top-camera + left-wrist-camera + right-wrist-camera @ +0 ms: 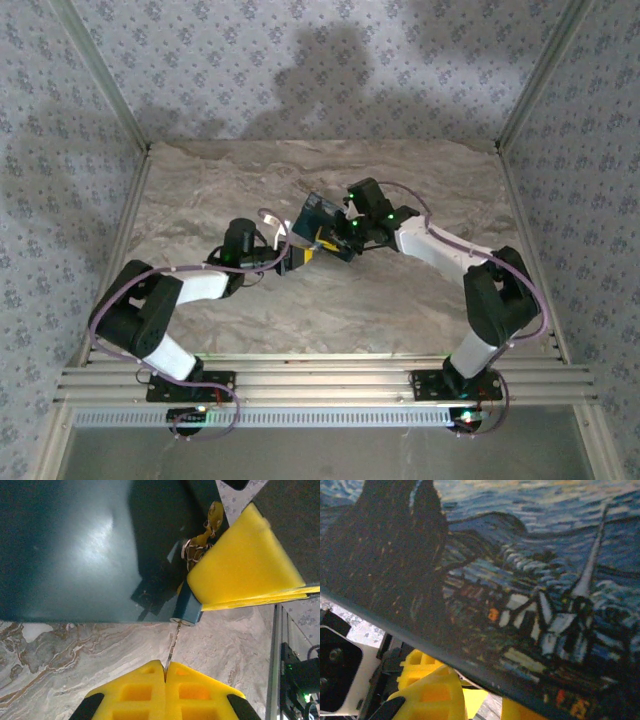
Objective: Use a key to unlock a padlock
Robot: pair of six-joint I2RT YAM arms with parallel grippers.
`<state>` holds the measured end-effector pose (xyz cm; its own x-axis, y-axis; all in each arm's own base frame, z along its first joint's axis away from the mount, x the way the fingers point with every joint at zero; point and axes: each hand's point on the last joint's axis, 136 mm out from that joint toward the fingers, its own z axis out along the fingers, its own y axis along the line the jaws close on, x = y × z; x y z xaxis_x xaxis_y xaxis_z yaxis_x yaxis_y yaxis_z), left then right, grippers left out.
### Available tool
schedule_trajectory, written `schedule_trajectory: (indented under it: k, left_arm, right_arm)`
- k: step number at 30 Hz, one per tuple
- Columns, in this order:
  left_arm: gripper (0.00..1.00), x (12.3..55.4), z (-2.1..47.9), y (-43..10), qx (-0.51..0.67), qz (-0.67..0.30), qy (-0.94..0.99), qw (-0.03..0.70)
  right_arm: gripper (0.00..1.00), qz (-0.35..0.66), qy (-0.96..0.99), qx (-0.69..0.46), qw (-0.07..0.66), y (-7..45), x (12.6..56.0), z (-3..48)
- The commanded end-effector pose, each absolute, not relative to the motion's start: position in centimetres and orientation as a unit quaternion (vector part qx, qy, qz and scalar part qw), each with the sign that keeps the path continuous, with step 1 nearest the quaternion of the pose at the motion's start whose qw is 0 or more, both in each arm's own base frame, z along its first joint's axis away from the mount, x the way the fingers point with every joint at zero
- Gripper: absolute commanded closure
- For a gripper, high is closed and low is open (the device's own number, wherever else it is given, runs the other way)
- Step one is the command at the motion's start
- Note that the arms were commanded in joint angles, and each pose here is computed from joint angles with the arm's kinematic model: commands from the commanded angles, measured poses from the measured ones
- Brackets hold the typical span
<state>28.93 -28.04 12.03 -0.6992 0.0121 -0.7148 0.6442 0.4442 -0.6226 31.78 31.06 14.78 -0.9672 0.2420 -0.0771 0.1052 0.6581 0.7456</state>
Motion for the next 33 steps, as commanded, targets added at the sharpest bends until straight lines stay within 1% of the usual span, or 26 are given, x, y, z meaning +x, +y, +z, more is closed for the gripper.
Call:
schedule_trajectory:
  k: [1,6,15,20,28,33]
  left_arm:
    - [1.0,29.3,13.4,-29.0,0.23,-0.483,0.761,0.368]
    - [1.0,30.0,13.1,-29.0,0.21,-0.475,0.76,0.389]
    - [1.0,30.1,13.7,-28.4,0.201,-0.471,0.757,0.406]
    - [1.0,29.9,14.8,-28.5,0.207,-0.487,0.751,0.395]
    - [1.0,28.3,17.3,-29.3,0.239,-0.53,0.73,0.361]
    - [1.0,28.7,17.1,-28.9,0.224,-0.52,0.737,0.37]
  right_arm:
    - [1.0,0.44,0.892,0.071,0.075,33.3,31.5,17.0]
    - [1.0,0.448,0.889,0.072,0.062,33.8,31.4,16.8]
    - [1.0,0.428,0.9,0.067,0.05,33.2,30.7,15.7]
    - [1.0,0.415,0.906,0.054,0.054,32.9,30.6,15.7]
    - [1.0,0.392,0.918,0.04,0.049,32.4,30.2,14.9]
    - [1.0,0.403,0.914,0.034,0.031,32.7,30.0,14.9]
